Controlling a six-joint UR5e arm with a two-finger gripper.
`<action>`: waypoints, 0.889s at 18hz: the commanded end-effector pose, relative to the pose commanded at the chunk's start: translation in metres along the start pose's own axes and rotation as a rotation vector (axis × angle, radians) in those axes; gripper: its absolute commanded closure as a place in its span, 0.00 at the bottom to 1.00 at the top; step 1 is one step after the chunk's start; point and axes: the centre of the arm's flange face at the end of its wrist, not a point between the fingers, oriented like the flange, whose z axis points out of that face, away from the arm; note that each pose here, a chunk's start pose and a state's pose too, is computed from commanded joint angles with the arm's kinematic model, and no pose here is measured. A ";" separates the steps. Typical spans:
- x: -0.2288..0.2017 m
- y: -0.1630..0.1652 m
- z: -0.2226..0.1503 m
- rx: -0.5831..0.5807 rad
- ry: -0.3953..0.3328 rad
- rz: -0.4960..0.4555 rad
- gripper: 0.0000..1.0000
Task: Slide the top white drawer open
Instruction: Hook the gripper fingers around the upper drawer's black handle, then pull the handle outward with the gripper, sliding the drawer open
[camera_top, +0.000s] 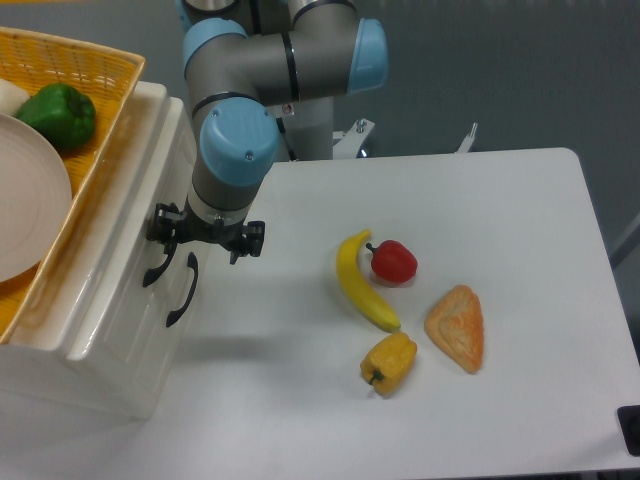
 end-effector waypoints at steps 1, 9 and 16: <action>-0.002 -0.001 -0.002 0.004 -0.001 -0.003 0.00; -0.035 0.000 -0.015 0.009 -0.065 -0.041 0.00; -0.073 0.004 -0.030 0.018 -0.075 -0.049 0.00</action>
